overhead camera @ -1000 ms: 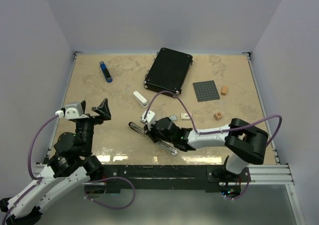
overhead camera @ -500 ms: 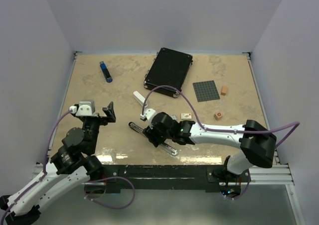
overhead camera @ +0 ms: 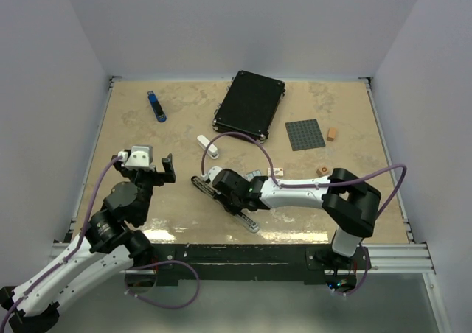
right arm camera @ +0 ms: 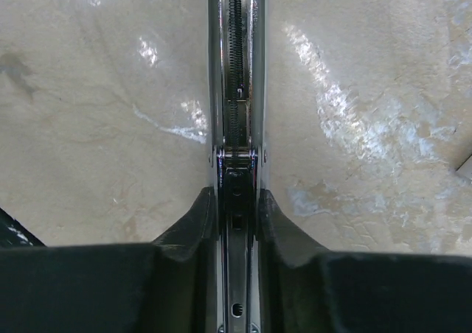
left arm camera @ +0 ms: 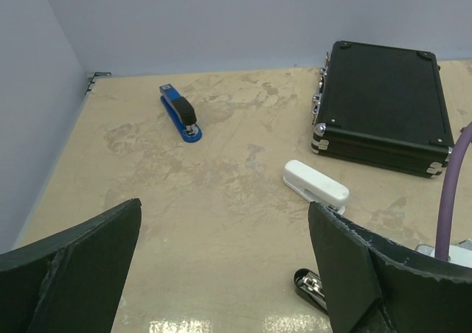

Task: Load the staples into the stapler

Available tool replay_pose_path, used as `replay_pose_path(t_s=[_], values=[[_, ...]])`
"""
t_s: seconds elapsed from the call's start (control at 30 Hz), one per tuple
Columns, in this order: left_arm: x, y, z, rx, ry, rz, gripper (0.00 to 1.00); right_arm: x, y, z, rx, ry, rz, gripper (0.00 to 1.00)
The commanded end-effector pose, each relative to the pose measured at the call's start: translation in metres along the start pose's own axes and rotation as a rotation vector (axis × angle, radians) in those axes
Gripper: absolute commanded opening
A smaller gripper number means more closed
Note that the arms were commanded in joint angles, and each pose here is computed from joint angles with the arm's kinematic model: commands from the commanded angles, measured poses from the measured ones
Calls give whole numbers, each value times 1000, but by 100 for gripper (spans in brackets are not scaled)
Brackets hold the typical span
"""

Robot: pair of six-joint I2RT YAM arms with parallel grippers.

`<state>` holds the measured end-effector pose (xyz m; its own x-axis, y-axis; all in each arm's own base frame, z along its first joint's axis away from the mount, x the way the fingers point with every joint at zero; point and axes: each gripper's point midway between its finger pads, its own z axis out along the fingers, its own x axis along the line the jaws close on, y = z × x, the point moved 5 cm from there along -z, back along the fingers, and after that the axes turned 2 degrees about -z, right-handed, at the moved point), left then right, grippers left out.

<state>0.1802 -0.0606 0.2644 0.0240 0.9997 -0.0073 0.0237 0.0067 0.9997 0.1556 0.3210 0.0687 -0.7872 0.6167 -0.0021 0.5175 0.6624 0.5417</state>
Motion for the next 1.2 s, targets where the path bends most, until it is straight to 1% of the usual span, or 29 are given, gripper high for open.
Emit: replay_pose_path(t_s=[0.0,0.07,0.17,0.2,0.23,0.3,0.43,0.47,0.5,0.53,0.57,0.63,0.67,0.7,0.77,0.9,0.93,1.03,1.17], values=[[1,15,0,-24,-1,-19,100,-8,34,4,-86,-62,37,6],[1,14,1,-20,2,-16,100,-14,40,8,-98,-90,66,2],[1,13,1,-15,3,-14,100,-18,51,13,-121,-109,68,2],[1,12,1,-14,6,-13,100,-16,57,14,-130,-106,64,3],[1,12,2,-13,6,-12,100,-17,55,21,-112,-112,59,3],[1,12,2,-10,7,-11,100,-17,60,25,-112,-117,53,7],[2,11,3,-6,12,-7,100,-17,63,32,-101,-120,68,22],[1,10,3,-2,9,-6,100,-17,64,30,-99,-120,72,29],[1,10,4,0,11,-5,100,-17,67,27,-106,-119,78,33],[1,10,4,-2,11,-8,100,-17,72,19,-122,-114,86,37],[1,10,4,0,9,-7,100,-18,74,12,-122,-116,91,46],[1,9,4,1,9,-7,100,-21,81,-1,-145,-119,99,54],[0,9,4,2,8,-8,100,-23,87,-15,-170,-117,107,60],[0,9,4,3,6,-7,100,-26,89,-21,-180,-116,111,63],[0,9,4,3,3,-8,100,-39,93,-36,-194,-123,131,64],[0,9,4,4,5,-7,100,-75,86,-48,-196,-172,183,64],[0,8,5,5,6,-8,100,-93,83,-49,-191,-200,208,63],[0,8,5,7,5,-7,100,-122,68,-46,-147,-271,236,60],[0,7,5,12,6,-3,100,-139,52,-34,-102,-301,259,55]])
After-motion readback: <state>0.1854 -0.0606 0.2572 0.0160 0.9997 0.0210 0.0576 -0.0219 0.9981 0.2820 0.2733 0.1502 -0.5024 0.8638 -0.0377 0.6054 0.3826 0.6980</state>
